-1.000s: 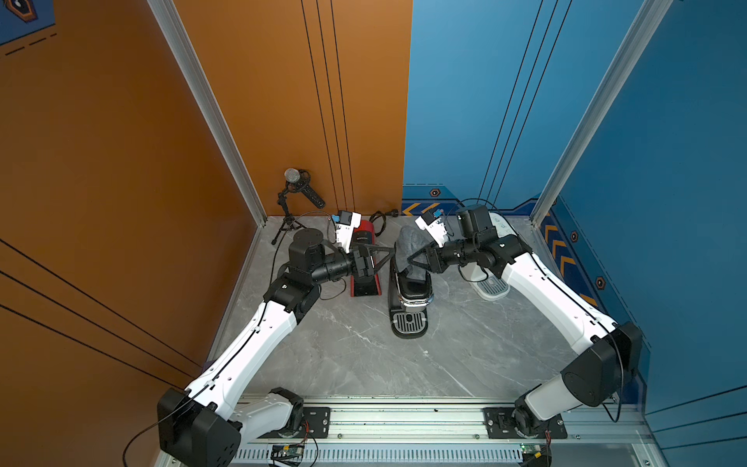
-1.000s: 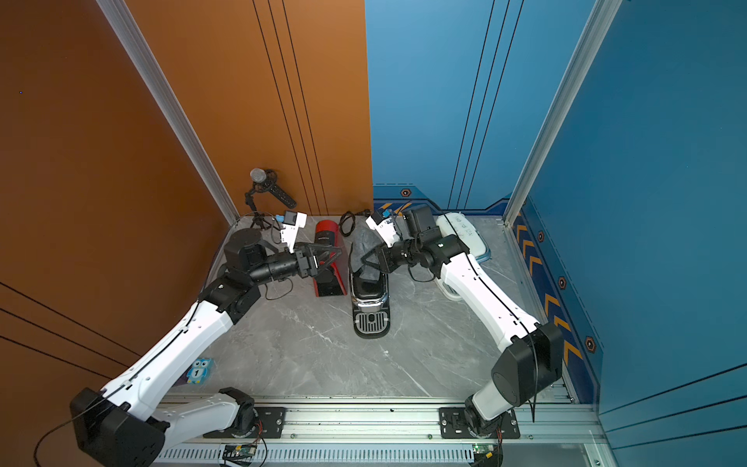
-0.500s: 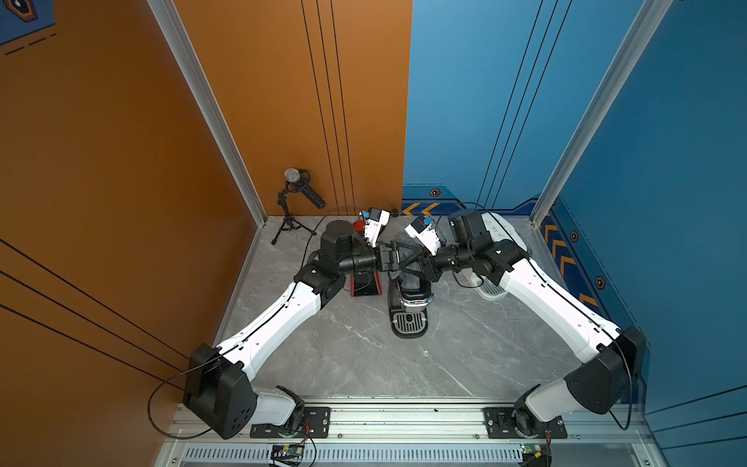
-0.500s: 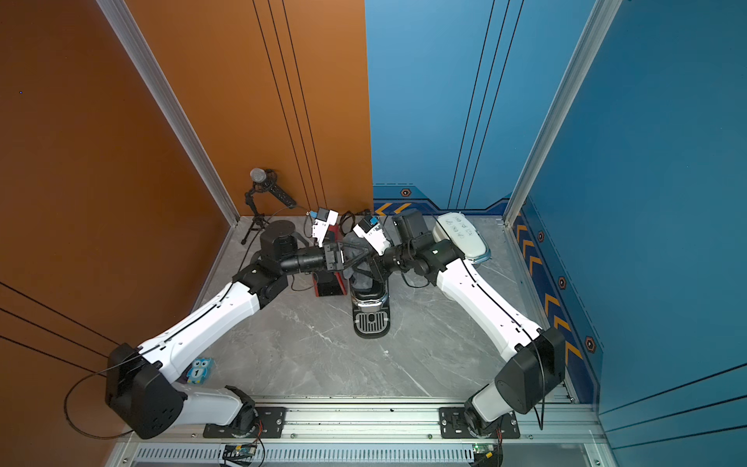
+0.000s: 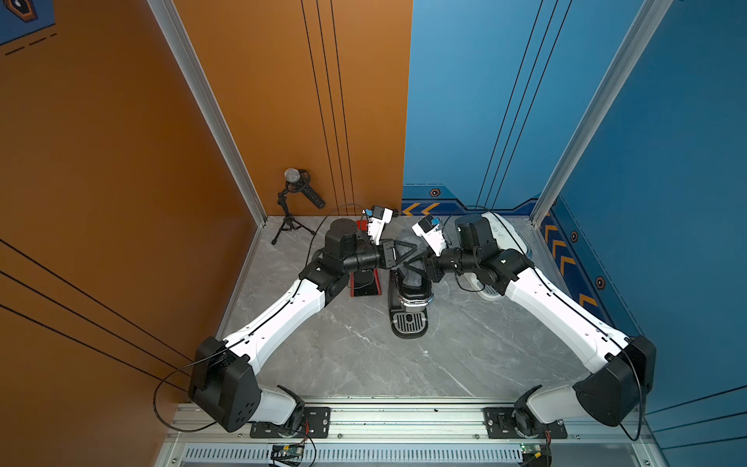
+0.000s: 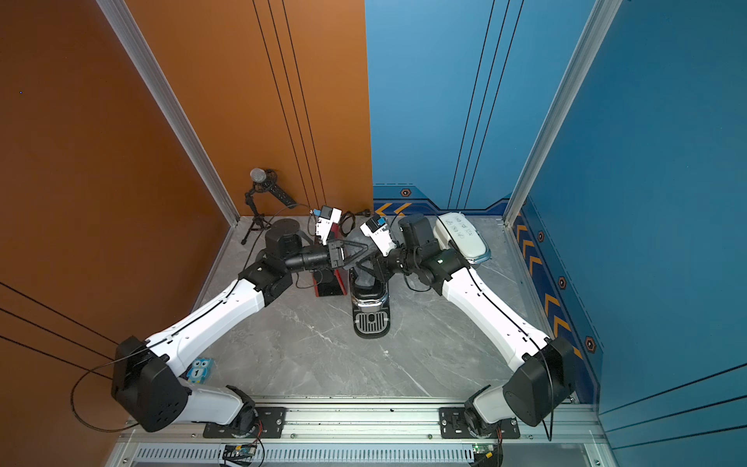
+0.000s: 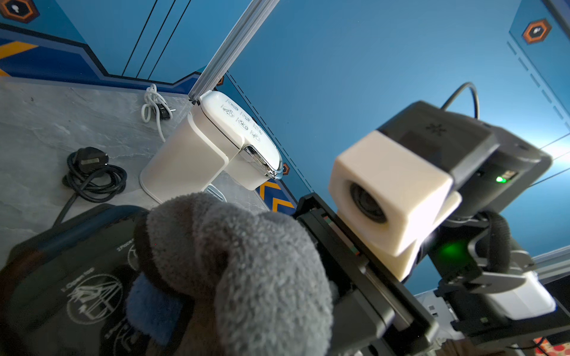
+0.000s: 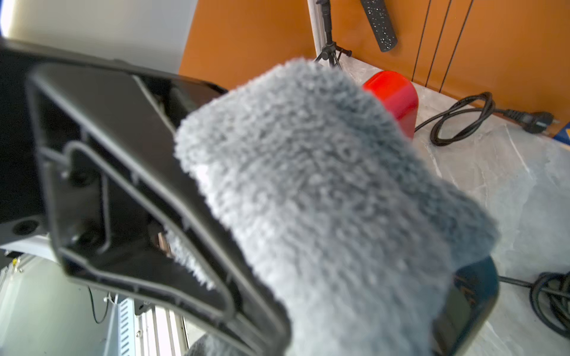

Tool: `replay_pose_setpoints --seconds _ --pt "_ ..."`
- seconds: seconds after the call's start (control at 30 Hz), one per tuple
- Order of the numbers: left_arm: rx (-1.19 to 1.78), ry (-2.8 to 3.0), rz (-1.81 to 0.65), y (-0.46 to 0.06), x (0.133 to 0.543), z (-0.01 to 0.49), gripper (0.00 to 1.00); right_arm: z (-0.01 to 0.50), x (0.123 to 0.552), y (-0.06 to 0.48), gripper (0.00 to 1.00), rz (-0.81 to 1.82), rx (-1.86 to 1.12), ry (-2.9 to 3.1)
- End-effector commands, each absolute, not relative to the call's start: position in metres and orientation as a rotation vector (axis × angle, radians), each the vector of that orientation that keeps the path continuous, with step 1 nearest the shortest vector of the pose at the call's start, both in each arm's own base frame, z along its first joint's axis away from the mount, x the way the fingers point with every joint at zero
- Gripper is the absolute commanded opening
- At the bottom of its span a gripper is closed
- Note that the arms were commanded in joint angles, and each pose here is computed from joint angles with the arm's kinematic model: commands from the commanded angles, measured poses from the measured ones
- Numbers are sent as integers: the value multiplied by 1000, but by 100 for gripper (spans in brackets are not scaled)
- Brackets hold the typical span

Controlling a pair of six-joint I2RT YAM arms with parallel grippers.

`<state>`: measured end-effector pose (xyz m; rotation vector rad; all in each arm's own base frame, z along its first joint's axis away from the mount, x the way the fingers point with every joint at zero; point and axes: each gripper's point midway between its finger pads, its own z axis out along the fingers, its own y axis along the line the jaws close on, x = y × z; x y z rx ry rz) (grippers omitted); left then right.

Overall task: Wipe the surface of a coffee machine
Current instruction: Adjust the cleaning item.

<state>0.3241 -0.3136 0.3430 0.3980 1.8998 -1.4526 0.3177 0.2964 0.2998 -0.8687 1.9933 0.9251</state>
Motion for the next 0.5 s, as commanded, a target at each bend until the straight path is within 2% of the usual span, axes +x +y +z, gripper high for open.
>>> replay_pose_setpoints --seconds 0.0,0.1,0.13,0.27,0.47 --pt "439 1907 -1485 -317 316 344 0 321 332 286 47 906 -769 1925" --pt "389 1885 -1444 -298 321 350 0 316 328 280 65 910 -757 1938" --pt "360 1875 -1425 -288 324 352 0 315 327 277 68 907 -753 1945" --pt "212 1821 -1318 -234 333 367 0 309 318 270 72 897 -753 1969" --pt "150 1904 -998 -184 312 371 0 305 311 268 73 887 -751 1986"
